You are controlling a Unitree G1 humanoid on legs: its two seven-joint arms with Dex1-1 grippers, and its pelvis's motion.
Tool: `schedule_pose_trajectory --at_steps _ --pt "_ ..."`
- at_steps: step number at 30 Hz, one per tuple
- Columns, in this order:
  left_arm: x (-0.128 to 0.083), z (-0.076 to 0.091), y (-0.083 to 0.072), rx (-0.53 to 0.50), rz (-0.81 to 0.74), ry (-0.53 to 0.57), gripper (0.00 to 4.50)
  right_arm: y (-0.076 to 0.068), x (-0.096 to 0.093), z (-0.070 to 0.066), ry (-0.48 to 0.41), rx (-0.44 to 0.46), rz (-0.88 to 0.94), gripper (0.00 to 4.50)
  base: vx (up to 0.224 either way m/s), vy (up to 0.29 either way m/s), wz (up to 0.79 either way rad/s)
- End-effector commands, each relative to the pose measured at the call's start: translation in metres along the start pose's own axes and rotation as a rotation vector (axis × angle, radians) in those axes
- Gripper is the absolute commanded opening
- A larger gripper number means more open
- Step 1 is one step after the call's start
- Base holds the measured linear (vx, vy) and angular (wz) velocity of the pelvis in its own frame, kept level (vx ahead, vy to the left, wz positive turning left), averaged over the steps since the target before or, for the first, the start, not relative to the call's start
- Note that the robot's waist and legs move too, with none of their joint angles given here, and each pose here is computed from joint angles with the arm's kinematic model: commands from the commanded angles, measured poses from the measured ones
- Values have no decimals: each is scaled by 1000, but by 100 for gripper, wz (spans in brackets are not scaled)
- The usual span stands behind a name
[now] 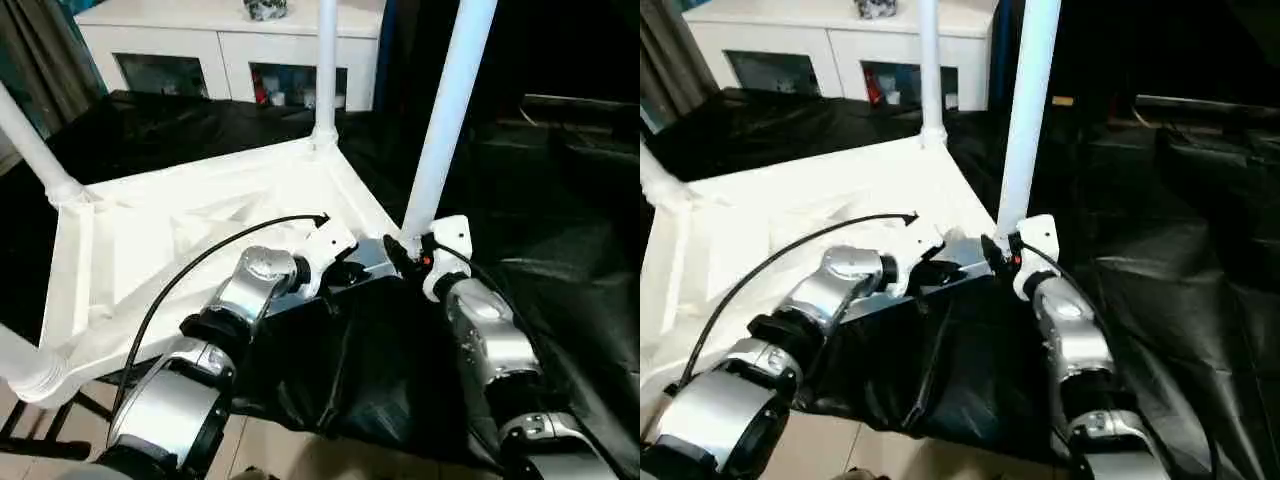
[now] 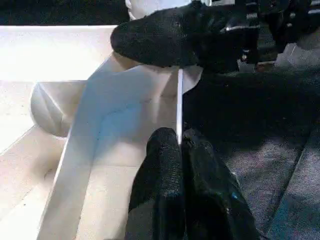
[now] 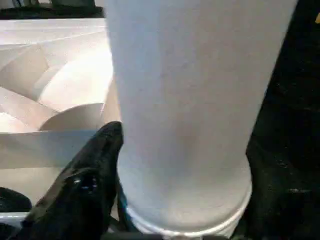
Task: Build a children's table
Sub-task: Rotate leg to tighten
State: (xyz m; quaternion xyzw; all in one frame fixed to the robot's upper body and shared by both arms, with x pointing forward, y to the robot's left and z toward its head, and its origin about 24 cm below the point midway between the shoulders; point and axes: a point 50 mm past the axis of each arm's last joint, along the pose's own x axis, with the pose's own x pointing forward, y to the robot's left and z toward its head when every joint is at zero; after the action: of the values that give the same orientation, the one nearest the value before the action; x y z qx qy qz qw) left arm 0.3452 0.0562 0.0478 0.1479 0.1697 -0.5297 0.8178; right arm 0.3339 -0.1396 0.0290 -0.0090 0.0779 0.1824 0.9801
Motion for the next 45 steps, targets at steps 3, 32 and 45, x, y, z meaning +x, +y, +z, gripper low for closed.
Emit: schedule_pose_trajectory --at_steps 3,32,45 --pt "1 5 -10 42 -105 -78 0 14 3 9 -45 -54 197 386 0 0 0" --pt "-55 -17 -1 137 -461 -6 0 -3 -44 11 114 -159 887 287 0 0 0" --pt "-1 4 -1 -30 -38 -47 0 8 0 -10 108 -28 140 270 0 0 0"
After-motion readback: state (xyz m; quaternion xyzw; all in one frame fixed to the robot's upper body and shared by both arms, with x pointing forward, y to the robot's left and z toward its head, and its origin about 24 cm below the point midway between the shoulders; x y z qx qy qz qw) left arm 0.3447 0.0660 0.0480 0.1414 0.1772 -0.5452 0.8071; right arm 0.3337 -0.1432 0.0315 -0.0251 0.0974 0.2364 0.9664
